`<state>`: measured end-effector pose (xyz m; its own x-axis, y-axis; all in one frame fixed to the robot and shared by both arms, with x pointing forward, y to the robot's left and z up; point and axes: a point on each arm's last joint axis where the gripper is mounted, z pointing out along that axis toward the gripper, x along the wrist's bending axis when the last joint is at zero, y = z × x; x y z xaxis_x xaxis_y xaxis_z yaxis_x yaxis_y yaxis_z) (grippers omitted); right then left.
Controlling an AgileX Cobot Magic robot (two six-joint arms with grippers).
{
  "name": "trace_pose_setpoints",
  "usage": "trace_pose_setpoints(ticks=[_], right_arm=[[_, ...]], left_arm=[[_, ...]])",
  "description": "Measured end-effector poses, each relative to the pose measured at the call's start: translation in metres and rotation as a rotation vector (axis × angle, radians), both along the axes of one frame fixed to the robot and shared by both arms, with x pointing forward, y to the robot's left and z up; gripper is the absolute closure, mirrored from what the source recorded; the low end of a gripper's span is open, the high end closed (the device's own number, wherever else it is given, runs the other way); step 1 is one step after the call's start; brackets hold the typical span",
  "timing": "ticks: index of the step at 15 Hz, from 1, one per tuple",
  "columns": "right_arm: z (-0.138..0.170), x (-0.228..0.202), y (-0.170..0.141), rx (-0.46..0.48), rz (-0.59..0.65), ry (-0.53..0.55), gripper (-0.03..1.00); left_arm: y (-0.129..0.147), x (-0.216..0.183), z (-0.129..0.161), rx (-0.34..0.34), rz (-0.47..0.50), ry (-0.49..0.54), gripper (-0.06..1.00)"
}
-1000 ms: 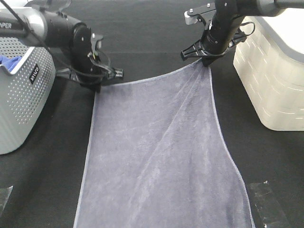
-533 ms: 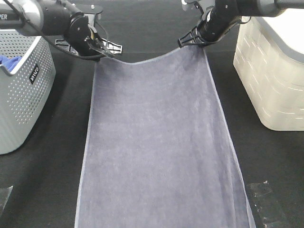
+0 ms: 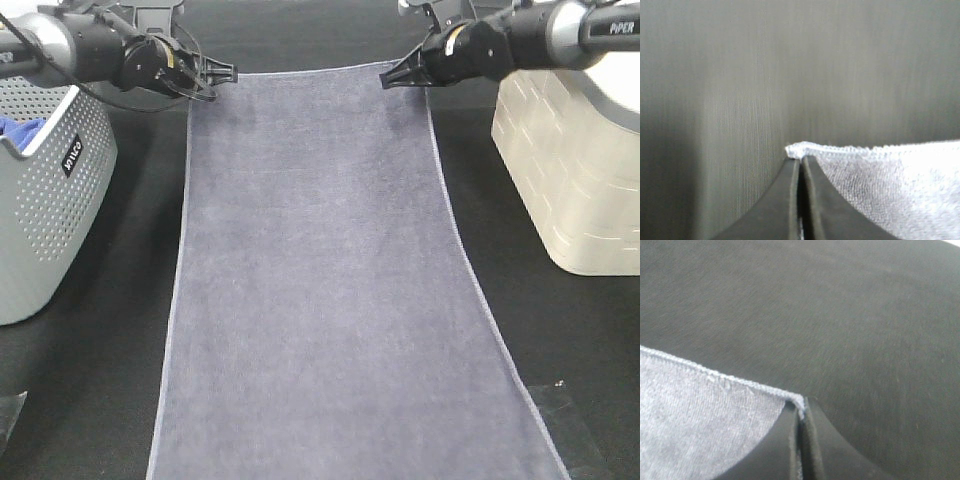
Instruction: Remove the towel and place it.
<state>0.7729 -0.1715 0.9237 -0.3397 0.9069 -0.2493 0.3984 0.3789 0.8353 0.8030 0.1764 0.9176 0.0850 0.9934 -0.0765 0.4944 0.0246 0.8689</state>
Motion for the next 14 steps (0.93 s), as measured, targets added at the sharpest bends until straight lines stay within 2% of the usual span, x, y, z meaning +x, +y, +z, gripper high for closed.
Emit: trace_pose_setpoints(ticks=[4, 7, 9, 10, 11, 12, 14], right_arm=[[-0.010, 0.011, -0.012, 0.054, 0.020, -0.121, 0.97], [-0.035, 0.013, -0.016, 0.059, 0.024, -0.115, 0.97], [-0.050, 0.014, -0.018, 0.051, 0.027, -0.102, 0.95], [-0.054, 0.014, -0.018, 0.043, 0.031, -0.098, 0.91], [-0.054, 0.014, -0.018, 0.043, 0.031, -0.098, 0.91], [-0.056, 0.013, -0.018, 0.043, 0.030, -0.095, 0.85], [-0.054, 0.014, -0.018, 0.051, 0.032, -0.109, 0.64]], left_arm=[[-0.006, 0.021, -0.010, -0.011, -0.032, -0.106, 0.94], [-0.013, 0.025, -0.031, -0.034, -0.100, -0.179, 0.94], [-0.014, 0.025, -0.048, -0.033, -0.113, -0.169, 0.94], [-0.014, 0.025, -0.052, -0.030, -0.108, -0.156, 0.94], [-0.014, 0.025, -0.052, -0.030, -0.108, -0.156, 0.94], [-0.012, 0.024, -0.054, -0.021, -0.098, -0.135, 0.93], [-0.010, 0.024, -0.056, -0.005, -0.077, -0.104, 0.79]])
